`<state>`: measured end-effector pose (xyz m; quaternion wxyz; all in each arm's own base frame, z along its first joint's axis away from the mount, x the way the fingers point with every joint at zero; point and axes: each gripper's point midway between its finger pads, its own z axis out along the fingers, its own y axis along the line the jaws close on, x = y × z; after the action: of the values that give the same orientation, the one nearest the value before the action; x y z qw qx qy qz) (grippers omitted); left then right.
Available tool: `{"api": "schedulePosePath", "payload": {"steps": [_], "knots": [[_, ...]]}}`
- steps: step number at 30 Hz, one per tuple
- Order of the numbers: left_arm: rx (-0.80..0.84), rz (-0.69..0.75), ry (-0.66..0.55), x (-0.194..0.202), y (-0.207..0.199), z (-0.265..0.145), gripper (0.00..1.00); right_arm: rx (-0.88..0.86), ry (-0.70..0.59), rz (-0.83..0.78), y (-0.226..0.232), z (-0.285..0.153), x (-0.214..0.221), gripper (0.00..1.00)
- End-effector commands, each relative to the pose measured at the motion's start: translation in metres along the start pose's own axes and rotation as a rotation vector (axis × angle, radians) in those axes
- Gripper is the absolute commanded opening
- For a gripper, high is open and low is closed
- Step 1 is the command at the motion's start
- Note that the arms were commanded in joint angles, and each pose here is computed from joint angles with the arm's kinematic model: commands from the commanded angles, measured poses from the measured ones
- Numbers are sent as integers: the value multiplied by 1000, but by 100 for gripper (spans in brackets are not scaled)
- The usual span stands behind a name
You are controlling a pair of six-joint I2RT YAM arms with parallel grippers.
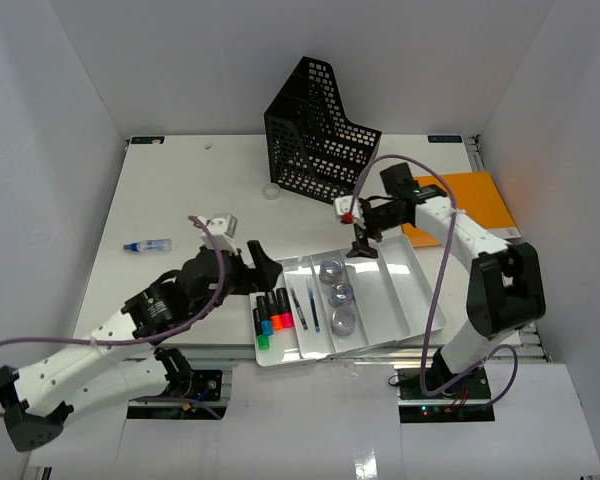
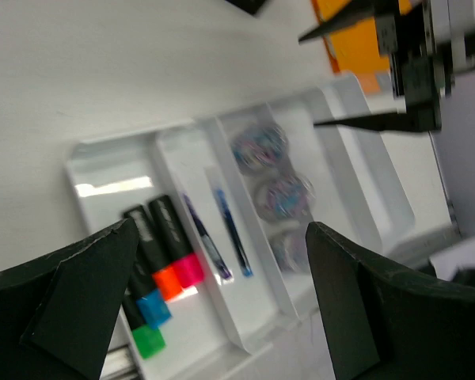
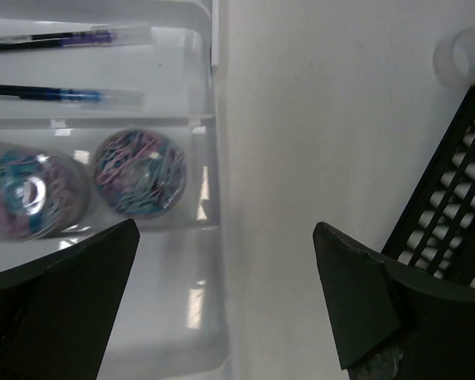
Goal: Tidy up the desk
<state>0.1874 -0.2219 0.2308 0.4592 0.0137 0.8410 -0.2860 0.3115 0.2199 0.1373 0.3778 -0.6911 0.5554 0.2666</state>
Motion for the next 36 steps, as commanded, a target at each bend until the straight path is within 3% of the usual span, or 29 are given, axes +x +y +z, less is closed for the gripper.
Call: {"api": "schedulePosePath", "payload": {"steps": [1,5,7,13,30,36], "knots": [[-137,-17,-83,-27,50,-5,98,-129,94,-320,-31,57,-16,98],[-253,0,-68,-43,70,5,98,-116,83,-350,-76,104,-39,100],[-287,15,-75,-51,76,8,98,-58,78,-343,-114,138,-53,94],[-327,11,-129,-70,85,4,98,108,45,-327,-170,194,-59,91],[-391,-42,-133,-53,110,-20,98,206,83,-131,-185,240,-12,72],[-385,-62,-143,-49,112,-24,98,124,144,-129,-161,245,5,52]]}}
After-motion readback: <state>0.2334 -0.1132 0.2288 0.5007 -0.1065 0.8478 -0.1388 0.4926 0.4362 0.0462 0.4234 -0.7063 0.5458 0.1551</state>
